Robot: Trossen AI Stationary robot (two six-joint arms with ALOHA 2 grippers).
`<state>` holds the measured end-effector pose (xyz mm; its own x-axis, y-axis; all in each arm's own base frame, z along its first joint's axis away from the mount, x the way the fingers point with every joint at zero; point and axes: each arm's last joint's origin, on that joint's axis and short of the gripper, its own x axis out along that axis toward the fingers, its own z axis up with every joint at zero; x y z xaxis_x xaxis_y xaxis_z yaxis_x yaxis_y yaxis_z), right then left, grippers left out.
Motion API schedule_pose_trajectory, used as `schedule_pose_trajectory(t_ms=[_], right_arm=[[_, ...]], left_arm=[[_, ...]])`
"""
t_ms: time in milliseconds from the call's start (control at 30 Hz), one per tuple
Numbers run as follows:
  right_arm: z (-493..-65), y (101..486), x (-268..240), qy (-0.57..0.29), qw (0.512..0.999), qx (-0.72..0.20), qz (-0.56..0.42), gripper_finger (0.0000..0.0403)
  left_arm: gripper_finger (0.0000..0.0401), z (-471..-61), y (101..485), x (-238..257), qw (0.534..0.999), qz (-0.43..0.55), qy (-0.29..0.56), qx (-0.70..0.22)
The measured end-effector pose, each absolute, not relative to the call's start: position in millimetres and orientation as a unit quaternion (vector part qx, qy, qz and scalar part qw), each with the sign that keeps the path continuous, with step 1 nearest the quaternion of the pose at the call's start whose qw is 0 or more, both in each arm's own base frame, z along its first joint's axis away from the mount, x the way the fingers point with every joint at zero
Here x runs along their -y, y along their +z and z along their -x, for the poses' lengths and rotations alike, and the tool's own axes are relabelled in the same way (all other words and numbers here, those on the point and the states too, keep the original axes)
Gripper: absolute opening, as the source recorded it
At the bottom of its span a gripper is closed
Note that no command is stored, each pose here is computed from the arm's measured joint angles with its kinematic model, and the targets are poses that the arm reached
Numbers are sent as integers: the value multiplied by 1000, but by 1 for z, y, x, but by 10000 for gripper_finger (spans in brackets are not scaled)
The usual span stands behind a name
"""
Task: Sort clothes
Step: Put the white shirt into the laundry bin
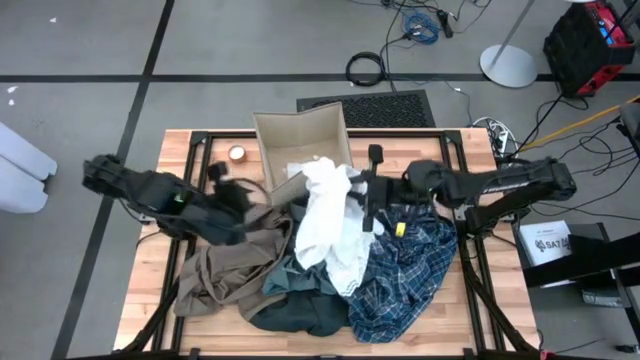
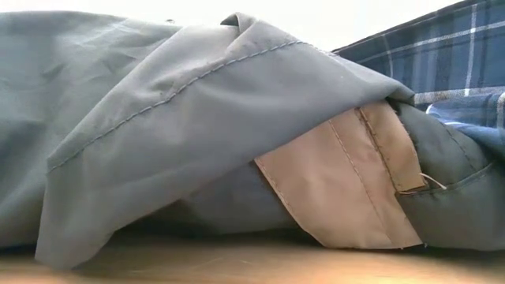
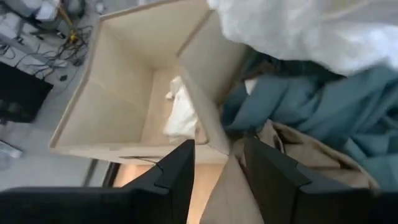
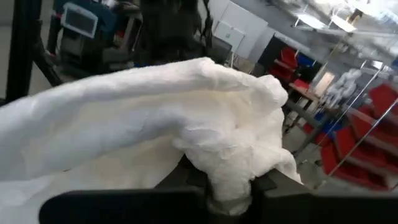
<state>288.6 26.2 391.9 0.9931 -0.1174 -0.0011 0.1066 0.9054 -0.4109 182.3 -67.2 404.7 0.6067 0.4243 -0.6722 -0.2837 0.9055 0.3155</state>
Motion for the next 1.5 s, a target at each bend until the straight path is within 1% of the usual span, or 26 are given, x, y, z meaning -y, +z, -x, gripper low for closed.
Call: schedule_pose_trajectory(t_ms=[167, 267, 367, 467, 567, 633, 700, 867, 1067, 1233, 1400, 1500], right_arm=[[-288, 465, -20, -78, 965, 17, 249, 29], [-288, 504, -12, -98, 958, 34, 266, 29], [-287, 540, -3, -124, 949, 58, 285, 29], [-285, 572, 12, -161, 937, 95, 294, 29], [-292, 586, 34, -200, 931, 112, 284, 29], [-303, 583, 53, -204, 934, 109, 271, 28], [-319, 571, 75, -209, 942, 92, 248, 29], [-353, 535, 132, -249, 944, 38, 212, 28], [-382, 500, 173, -301, 934, 2, 193, 28], [-395, 478, 192, -310, 937, -23, 160, 28], [-405, 451, 195, -292, 941, -105, 138, 28], [-406, 438, 193, -267, 942, -160, 123, 28]], left_arm=[[150, -155, 379, 59, 925, -35, 208, -315], [151, -151, 362, 57, 938, -27, 207, -277], [151, -152, 349, 57, 946, -39, 202, -250], [151, -154, 337, 56, 946, -55, 225, -225], [151, -156, 323, 55, 937, -73, 275, -205], [151, -157, 316, 54, 929, -84, 305, -194], [151, -159, 311, 55, 927, -84, 315, -186], [151, -158, 314, 55, 927, -102, 306, -191], [151, -156, 320, 54, 931, -121, 287, -193], [151, -155, 321, 53, 928, -136, 284, -197], [151, -153, 321, 53, 929, -132, 284, -196], [151, -153, 319, 53, 930, -133, 281, -199]])
